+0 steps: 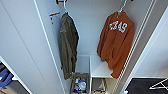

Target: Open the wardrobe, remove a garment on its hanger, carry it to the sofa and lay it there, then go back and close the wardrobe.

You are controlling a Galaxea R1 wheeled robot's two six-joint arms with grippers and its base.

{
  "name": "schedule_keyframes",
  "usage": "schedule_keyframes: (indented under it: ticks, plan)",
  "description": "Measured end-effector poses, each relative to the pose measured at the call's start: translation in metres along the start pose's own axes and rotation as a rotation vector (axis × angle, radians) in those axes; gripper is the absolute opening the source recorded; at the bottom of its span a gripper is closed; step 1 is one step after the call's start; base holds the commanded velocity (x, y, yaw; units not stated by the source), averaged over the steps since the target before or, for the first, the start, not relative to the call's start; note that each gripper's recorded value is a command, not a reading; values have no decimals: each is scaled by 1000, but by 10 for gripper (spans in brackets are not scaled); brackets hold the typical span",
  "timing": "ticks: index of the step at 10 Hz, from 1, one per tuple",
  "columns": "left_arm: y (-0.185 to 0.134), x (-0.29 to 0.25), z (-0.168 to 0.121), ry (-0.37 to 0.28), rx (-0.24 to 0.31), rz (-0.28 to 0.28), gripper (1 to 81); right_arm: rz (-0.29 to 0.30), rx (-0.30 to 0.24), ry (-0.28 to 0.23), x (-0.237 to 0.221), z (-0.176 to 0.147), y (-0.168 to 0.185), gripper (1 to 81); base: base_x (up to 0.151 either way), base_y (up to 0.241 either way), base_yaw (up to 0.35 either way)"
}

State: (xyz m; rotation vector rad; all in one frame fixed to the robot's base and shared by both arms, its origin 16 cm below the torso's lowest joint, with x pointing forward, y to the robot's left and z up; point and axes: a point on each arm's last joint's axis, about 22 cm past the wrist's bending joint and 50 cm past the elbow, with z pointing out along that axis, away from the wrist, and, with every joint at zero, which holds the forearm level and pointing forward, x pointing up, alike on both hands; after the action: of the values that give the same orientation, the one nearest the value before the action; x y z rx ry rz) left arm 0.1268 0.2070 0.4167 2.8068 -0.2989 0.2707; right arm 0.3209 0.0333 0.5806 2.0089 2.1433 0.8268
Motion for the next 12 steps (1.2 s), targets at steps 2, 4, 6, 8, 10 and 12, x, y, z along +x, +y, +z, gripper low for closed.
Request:
schedule_keyframes:
  ticks: [2, 4, 6, 8, 10, 12]
  plan:
    - [-3, 0, -1, -1, 4, -1, 811, -1, -13, -75, -24, 15, 10, 811, 0, 0, 0]
    - [-4, 0, -1, 0, 5, -1, 811, 43, -42, -153, -53, 29, 32, 811, 0, 0, 0]
    - [0, 1, 0, 2, -1, -1, 811, 118, -78, -238, -89, 39, 54, 811, 0, 0, 0]
    - [0, 1, 0, 4, -2, -1, 811, 214, -127, -314, -125, 44, 83, 811, 0, 0, 0]
    - [2, -4, 0, 0, -4, -3, 811, 314, -169, -384, -159, 42, 119, 811, 0, 0, 0]
    - [3, -9, -1, -5, -6, -5, 811, 433, -178, -462, -203, 36, 134, 811, 0, 0, 0]
